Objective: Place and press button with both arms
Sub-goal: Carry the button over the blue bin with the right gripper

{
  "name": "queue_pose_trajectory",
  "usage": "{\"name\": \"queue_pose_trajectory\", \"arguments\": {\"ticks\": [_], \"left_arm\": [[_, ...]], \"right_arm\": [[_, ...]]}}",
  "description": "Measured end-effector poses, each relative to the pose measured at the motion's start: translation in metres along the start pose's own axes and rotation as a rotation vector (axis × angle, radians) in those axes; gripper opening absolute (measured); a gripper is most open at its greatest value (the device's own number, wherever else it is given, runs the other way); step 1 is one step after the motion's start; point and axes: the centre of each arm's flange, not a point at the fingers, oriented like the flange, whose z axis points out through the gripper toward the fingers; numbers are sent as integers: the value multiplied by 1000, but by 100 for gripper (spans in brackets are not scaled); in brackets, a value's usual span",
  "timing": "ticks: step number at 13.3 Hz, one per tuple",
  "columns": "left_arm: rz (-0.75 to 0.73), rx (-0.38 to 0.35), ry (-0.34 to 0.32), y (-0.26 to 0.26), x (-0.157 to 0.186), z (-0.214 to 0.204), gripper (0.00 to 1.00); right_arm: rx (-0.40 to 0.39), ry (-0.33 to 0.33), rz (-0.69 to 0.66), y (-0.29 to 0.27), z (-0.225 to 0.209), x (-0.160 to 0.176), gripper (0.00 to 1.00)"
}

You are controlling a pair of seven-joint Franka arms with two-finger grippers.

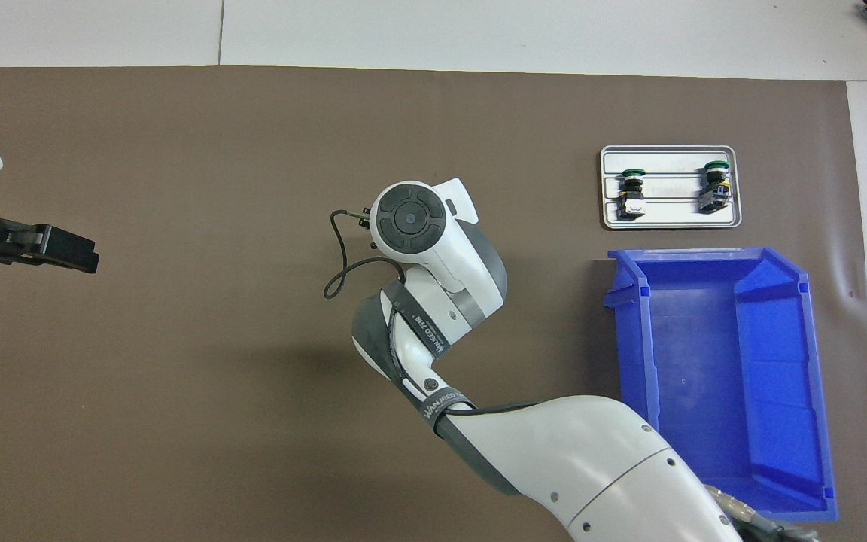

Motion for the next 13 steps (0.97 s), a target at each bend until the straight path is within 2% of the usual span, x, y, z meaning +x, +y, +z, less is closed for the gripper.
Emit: {"name": "queue_pose_trajectory", "arguments": {"ticks": [1,2,7,9,13], "left_arm": [[0,0,0,0,0,0,100],[-1,0,0,0,0,0,100],[-2,0,0,-1,0,0,100],[-2,0,1,-1,0,0,100],[-2,0,1,-1,0,0,100]], "right_arm": [[1,1,1,0,-1,1,43],[1,2,3,1,-2,2,35],[20,29,-17,11,-26,24,35],[21,43,-35,33,-61,56,35],[-4,50,-87,113,-150,124,35]]}}
